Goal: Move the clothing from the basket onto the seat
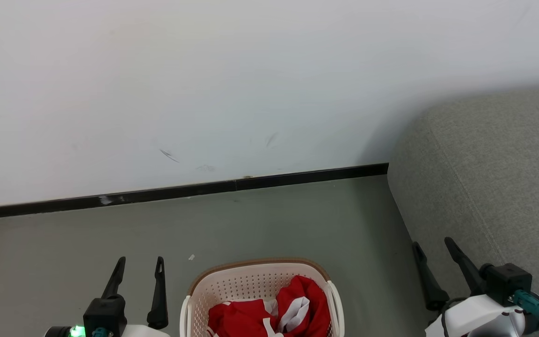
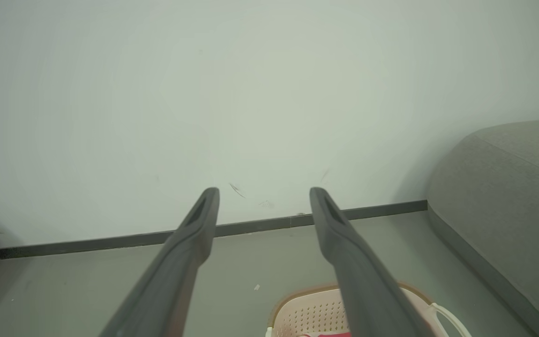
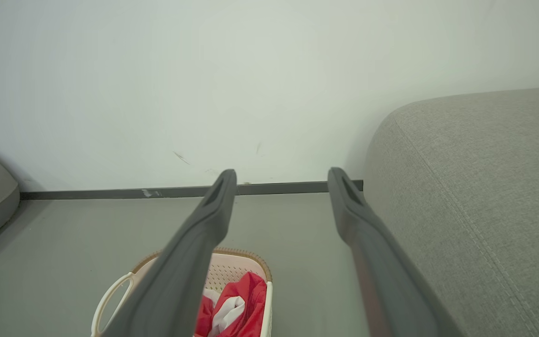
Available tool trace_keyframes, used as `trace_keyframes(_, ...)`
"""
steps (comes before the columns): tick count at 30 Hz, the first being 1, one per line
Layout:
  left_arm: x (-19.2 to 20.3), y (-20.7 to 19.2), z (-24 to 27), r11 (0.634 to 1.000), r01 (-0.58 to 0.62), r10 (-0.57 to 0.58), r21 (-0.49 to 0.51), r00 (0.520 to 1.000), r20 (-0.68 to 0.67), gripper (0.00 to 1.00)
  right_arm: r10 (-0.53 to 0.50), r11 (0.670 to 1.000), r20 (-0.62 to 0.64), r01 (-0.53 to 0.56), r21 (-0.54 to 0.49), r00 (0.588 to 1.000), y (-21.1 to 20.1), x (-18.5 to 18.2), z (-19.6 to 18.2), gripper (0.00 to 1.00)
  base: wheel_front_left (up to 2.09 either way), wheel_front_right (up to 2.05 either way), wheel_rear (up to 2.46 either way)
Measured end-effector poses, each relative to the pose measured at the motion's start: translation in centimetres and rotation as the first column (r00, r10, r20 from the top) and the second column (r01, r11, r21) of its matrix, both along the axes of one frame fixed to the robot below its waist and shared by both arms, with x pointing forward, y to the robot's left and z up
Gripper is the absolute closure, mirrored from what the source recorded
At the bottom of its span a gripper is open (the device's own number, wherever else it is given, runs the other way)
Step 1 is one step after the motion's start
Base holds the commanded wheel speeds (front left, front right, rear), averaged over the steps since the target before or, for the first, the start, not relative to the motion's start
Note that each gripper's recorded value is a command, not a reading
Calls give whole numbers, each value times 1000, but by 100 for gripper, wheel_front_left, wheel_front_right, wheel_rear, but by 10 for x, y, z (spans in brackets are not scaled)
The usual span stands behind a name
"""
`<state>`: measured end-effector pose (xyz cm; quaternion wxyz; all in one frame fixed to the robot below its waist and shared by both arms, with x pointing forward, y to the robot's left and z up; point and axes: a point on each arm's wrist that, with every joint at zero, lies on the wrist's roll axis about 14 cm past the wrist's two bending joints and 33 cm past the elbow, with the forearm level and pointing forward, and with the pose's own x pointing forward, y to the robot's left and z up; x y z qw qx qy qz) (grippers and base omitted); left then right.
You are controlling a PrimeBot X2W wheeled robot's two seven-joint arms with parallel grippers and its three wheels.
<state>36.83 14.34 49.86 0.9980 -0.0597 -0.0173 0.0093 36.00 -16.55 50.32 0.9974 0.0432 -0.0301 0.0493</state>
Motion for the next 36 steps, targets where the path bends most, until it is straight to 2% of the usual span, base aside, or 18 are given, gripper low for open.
trace_keyframes(18, 3, 2, -9, 1000, -5, 5, 9, 1000, -25, 0, 2, 1000, -10, -2, 4, 1000, 1, 3, -4, 0, 0, 0, 0)
trace_keyframes(25, 16, -5, -12, 997, 52, -50, 63, 998, -32, 0, -30, 1000, -9, 30, 3, 1000, -10, 4, -4, 0, 0, 0, 0)
trace_keyframes(36, 31, -52, -43, 970, 229, -218, 85, 968, -125, 0, -107, 994, -43, 106, -11, 993, -35, 0, -16, 0, 0, 0, 0)
